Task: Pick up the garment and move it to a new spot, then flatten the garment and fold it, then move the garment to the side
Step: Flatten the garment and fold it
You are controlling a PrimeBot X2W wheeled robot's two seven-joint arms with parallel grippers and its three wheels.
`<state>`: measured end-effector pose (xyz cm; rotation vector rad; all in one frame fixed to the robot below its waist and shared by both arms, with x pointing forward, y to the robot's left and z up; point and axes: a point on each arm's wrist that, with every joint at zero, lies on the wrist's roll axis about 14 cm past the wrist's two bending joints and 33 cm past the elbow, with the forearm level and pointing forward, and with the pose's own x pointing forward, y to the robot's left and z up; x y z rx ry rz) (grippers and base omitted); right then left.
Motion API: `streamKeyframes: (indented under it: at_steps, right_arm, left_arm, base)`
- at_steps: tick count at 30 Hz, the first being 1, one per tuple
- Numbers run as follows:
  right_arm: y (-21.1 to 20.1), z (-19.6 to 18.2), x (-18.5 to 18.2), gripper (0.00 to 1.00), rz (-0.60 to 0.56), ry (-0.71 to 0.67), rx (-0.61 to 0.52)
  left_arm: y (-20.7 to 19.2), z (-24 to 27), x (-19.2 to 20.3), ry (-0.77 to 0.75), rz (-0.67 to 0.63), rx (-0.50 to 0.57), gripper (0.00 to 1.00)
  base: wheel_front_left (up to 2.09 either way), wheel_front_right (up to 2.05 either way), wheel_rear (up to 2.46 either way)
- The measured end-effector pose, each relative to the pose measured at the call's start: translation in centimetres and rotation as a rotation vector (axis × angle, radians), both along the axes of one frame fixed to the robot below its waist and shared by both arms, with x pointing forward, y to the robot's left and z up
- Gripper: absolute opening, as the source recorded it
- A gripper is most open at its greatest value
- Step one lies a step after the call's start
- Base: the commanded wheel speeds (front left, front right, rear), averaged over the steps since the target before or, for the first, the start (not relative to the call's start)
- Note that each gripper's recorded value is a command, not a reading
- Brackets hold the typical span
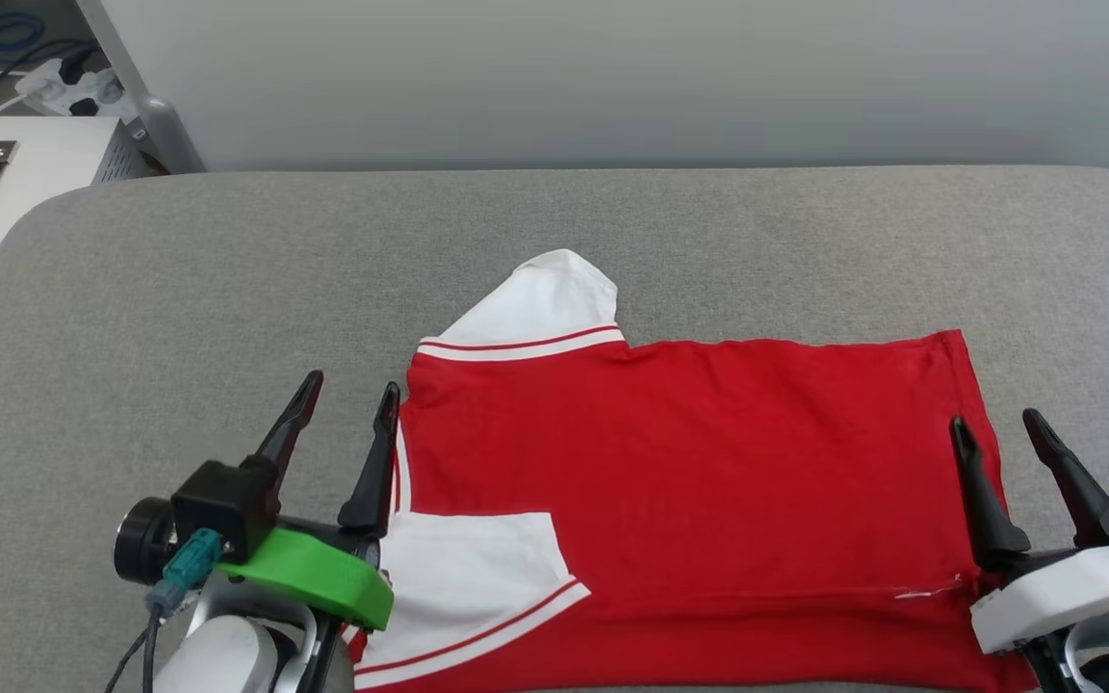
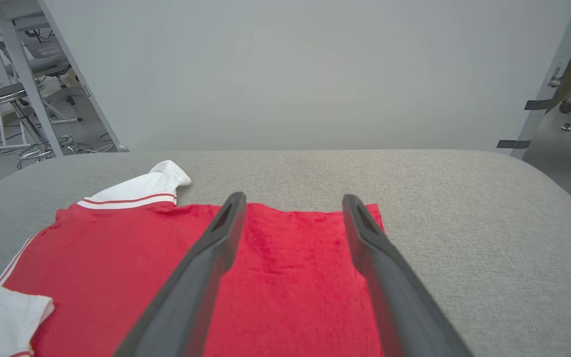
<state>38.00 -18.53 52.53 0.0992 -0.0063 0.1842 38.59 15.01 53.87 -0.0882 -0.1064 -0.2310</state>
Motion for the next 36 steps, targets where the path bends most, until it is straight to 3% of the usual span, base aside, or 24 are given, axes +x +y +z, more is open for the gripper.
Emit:
streamKeyframes:
  at_steps: [9, 17, 27, 36]
  right_arm:
    - [-0.3, -0.3, 0.2, 1.00, -0.039, -0.055, -0.006]
    - [-1.0, -0.2, 1.6, 1.00, -0.071, -0.064, -0.011]
    - [-1.9, -2.0, 3.2, 1.00, -0.097, -0.019, -0.026]
    - [-2.6, -4.5, 3.8, 1.00, -0.129, 0.034, -0.030]
  left_arm:
    - [-1.4, -1.6, 1.5, 0.012, -0.075, 0.039, 1.00]
    - [-3.5, -0.8, 8.9, 0.060, -0.239, 0.186, 1.00]
    - [-5.4, -5.7, 16.7, 0.443, -0.366, 0.413, 1.00]
    - [-5.9, -12.1, 18.9, 0.786, -0.423, 0.455, 1.00]
  base:
    - [0.00, 0.00, 0.00]
    - [0.00, 0.00, 0.00]
    - [0.00, 0.00, 0.00]
    - [0.00, 0.00, 0.00]
